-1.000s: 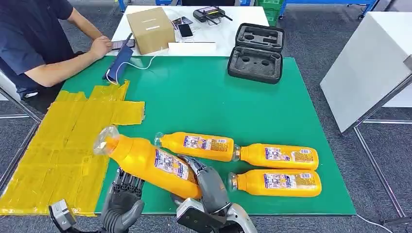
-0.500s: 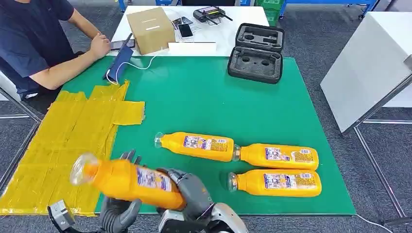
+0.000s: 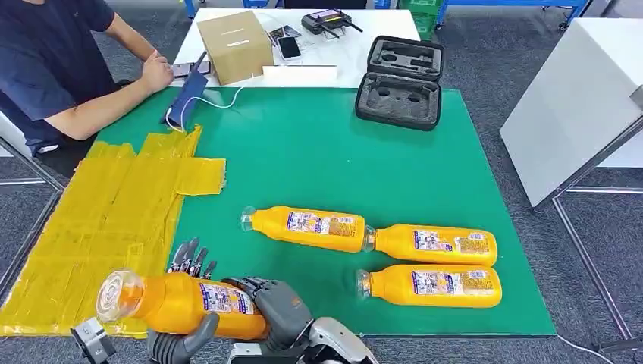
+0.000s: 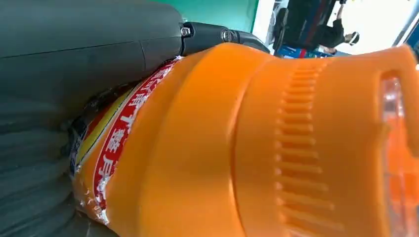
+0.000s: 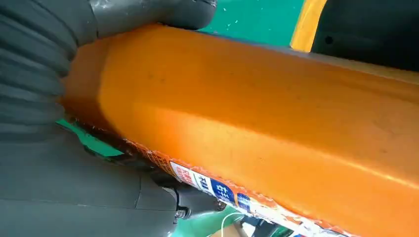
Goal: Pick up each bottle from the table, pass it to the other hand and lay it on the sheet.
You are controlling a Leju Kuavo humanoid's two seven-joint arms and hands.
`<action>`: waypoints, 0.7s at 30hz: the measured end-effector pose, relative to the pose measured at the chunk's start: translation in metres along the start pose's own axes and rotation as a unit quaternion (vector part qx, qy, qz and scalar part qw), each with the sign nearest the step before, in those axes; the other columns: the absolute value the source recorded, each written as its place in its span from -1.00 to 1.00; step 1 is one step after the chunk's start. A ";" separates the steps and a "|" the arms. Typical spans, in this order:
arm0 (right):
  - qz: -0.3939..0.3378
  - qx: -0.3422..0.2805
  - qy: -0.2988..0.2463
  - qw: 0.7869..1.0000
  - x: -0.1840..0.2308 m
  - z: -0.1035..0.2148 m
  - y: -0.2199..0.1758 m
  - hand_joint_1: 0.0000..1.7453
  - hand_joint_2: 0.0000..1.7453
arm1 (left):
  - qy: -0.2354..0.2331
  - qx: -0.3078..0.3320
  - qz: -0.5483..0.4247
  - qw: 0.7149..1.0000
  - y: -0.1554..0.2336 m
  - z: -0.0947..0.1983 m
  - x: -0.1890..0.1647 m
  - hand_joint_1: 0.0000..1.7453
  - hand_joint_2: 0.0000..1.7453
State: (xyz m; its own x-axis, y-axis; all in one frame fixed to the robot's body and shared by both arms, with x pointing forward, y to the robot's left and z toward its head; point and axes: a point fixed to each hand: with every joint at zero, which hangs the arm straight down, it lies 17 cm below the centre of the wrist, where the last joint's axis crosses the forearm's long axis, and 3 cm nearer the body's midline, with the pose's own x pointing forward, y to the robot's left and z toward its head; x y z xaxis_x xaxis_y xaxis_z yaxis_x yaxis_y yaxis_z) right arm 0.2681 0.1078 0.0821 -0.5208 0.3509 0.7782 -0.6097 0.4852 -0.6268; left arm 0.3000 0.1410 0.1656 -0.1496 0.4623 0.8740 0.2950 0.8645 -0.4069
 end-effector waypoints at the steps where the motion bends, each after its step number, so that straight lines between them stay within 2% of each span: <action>1: 0.000 0.000 0.000 1.000 0.000 0.000 0.000 1.00 1.00 | 0.000 0.000 0.000 1.000 0.000 0.000 0.000 -1.00 1.00; 3: 0.000 0.001 0.000 1.000 0.000 0.000 0.001 1.00 1.00 | 0.000 0.001 0.000 1.000 0.001 0.000 0.000 -1.00 1.00; 4: 0.000 0.001 0.000 1.000 0.000 0.000 0.001 1.00 1.00 | 0.000 0.001 0.000 1.000 0.001 0.000 0.000 -0.06 1.00; 5: 0.000 0.001 0.000 1.000 0.000 0.000 0.001 1.00 1.00 | 0.000 0.001 -0.001 1.000 0.001 0.001 0.000 1.00 1.00; 12: 0.004 0.002 0.003 1.000 -0.001 -0.001 0.001 1.00 1.00 | -0.012 0.016 -0.068 0.997 0.003 -0.003 0.001 1.00 1.00; 21: 0.010 -0.022 0.003 1.000 0.004 -0.003 -0.013 1.00 1.00 | -0.034 0.013 -0.099 0.994 -0.001 -0.009 0.013 1.00 1.00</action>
State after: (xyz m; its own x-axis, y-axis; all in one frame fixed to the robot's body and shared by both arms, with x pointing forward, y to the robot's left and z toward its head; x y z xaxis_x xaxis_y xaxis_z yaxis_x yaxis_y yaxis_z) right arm 0.2759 0.1055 0.0934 -0.5293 0.3646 0.7661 -0.5721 0.5135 -0.6396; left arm 0.3059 0.1447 0.1800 -0.2658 0.2948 0.9179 0.2288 0.9442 -0.2369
